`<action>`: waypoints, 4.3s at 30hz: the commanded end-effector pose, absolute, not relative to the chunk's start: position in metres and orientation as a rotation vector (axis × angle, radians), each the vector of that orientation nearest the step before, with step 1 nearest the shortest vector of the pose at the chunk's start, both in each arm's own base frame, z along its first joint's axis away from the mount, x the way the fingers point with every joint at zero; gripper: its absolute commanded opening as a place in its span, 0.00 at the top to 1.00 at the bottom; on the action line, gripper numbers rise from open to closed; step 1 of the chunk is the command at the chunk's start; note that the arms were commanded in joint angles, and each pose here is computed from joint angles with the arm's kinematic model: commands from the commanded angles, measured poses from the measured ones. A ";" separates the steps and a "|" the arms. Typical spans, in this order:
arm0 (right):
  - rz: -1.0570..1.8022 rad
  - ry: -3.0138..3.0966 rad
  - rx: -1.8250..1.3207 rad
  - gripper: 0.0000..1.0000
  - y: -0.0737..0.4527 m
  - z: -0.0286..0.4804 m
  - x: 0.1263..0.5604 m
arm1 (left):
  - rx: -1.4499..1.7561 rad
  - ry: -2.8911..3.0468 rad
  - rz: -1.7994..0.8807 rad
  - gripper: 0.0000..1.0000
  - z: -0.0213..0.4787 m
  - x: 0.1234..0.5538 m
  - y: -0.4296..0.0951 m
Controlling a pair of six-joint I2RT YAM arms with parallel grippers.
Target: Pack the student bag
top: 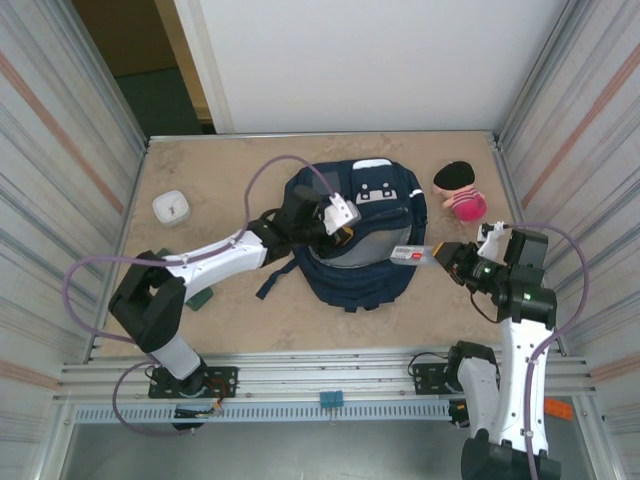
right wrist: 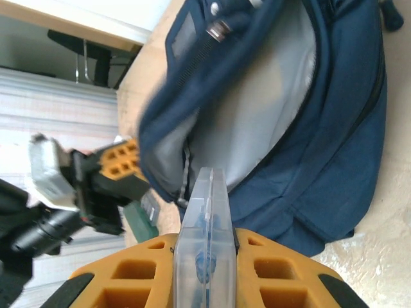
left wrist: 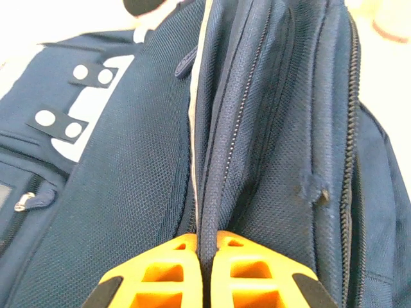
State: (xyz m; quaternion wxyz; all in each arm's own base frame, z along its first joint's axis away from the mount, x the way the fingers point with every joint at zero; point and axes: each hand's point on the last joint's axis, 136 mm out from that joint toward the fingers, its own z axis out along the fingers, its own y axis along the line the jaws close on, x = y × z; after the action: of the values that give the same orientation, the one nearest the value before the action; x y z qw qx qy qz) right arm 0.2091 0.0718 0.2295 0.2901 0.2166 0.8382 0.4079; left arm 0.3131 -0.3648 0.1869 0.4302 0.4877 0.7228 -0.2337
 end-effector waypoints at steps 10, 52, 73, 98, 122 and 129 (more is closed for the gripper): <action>1.396 2.076 0.582 0.85 0.132 0.213 0.250 | 1.126 1.609 -0.861 1.00 0.299 0.289 -0.379; 0.934 2.269 0.703 0.32 0.134 0.151 0.268 | 0.945 1.817 -0.746 0.98 0.269 0.311 -0.336; 0.810 2.251 0.198 0.33 0.149 0.235 0.233 | -0.644 2.534 -0.355 0.12 0.117 0.289 -0.055; 0.905 2.279 0.017 0.32 0.204 0.226 0.253 | -0.911 2.661 -0.251 0.12 0.037 0.250 -0.049; 0.918 2.318 -0.023 0.31 0.219 0.220 0.262 | -1.168 2.698 0.116 0.01 0.038 0.234 -0.002; 0.916 2.322 -0.026 0.31 0.220 0.218 0.264 | -1.208 2.719 0.110 0.09 0.024 0.226 -0.004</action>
State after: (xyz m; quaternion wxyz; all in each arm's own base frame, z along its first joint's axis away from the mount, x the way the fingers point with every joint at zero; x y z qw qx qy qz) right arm 0.2600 0.2132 0.2028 0.3023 0.0069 0.8907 0.3394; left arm 0.2349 -0.0058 0.0316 0.0948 -0.3913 0.9148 0.0311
